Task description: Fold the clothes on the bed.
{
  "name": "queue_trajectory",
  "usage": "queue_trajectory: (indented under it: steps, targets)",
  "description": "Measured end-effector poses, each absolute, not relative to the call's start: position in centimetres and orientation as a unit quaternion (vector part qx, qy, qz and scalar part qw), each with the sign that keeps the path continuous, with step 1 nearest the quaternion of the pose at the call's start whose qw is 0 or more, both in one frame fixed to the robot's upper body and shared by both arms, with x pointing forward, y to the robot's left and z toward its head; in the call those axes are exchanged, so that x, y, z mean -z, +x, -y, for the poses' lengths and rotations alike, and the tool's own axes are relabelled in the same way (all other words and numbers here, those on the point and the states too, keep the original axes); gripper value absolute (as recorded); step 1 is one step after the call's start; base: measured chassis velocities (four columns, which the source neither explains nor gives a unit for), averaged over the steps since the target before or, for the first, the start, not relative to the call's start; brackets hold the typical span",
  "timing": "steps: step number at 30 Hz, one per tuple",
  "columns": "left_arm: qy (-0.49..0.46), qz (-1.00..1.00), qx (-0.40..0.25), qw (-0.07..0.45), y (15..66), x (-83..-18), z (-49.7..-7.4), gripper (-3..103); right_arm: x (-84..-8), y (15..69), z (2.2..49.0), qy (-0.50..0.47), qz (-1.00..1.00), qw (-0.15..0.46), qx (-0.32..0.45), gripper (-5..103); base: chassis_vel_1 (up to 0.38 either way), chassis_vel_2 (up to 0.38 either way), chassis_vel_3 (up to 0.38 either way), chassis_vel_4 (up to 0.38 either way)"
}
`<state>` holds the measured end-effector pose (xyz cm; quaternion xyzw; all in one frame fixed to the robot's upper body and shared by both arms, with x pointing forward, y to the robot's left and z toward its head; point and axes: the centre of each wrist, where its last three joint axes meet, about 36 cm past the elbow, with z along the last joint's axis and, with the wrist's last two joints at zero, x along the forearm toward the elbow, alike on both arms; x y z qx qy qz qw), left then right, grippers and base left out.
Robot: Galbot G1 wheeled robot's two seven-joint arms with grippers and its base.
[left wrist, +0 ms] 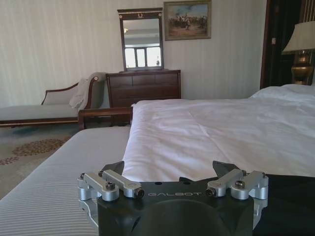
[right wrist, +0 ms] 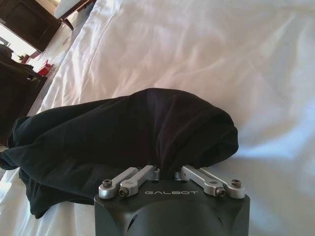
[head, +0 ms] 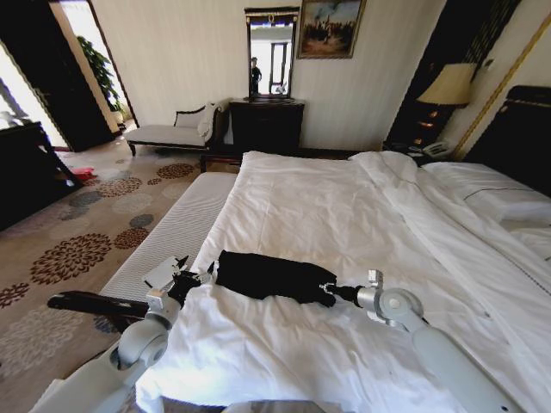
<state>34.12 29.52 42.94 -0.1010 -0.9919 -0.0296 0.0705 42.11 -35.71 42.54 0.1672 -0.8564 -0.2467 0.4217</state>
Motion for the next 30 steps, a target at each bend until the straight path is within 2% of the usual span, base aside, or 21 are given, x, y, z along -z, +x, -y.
queue_trajectory:
  steps: [30]
  targets:
    - [-0.098, 0.993, 0.013, 0.059, 34.6, -42.8, -29.1, 100, -49.7, 43.1, 42.0, 0.122, 0.896, 0.394, 0.163, 7, 0.0, 0.0, 0.0, 0.0]
